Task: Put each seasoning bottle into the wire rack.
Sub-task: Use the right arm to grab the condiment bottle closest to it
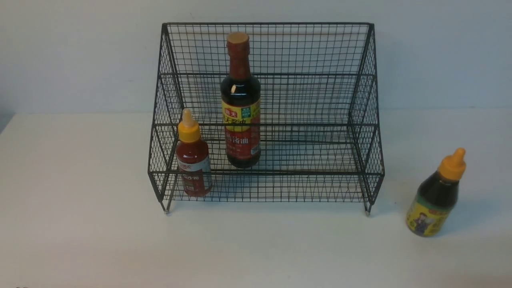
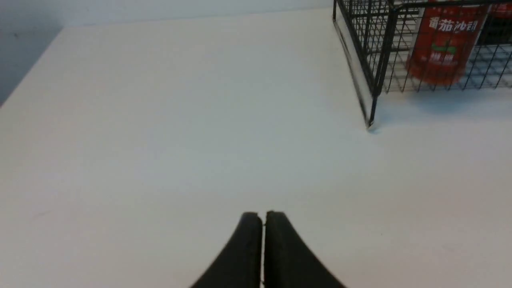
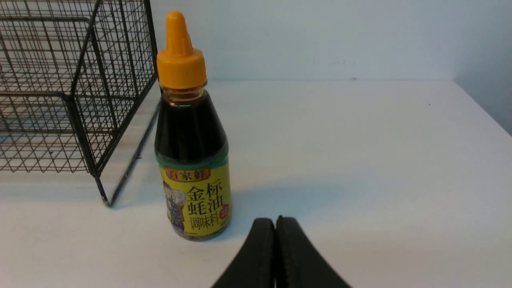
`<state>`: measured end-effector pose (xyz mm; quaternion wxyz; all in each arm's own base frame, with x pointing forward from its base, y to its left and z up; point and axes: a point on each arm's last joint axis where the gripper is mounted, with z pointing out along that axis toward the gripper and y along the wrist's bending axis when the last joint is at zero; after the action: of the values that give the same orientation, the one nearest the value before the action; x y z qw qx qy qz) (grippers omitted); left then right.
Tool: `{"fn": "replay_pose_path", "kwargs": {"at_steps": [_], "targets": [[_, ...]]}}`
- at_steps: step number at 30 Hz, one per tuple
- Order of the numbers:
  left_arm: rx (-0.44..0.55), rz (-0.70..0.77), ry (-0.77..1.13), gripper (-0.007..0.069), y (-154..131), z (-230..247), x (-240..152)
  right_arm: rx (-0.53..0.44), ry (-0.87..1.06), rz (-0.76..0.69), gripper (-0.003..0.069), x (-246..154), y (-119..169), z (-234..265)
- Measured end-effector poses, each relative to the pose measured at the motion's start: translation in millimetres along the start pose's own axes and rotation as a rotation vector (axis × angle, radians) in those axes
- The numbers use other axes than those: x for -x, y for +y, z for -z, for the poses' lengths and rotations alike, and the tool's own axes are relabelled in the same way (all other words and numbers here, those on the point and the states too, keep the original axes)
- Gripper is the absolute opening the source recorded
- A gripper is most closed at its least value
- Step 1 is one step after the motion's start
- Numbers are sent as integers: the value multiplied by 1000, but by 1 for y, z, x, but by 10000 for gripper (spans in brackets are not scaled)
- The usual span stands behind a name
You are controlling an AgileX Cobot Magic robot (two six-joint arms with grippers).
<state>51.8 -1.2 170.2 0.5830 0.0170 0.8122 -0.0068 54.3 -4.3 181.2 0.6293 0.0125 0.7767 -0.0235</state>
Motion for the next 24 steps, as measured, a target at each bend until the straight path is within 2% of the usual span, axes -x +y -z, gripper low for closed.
{"fn": "replay_pose_path", "kwargs": {"at_steps": [9, 24], "targets": [[-48, -11, -14, -5, -3, 0, 1, 0, 0, 0, -10, 0, 0, 0], [-56, -6, -13, -5, -3, 0, 1, 0, 0, 0, -10, 0, 0, 0]]}}
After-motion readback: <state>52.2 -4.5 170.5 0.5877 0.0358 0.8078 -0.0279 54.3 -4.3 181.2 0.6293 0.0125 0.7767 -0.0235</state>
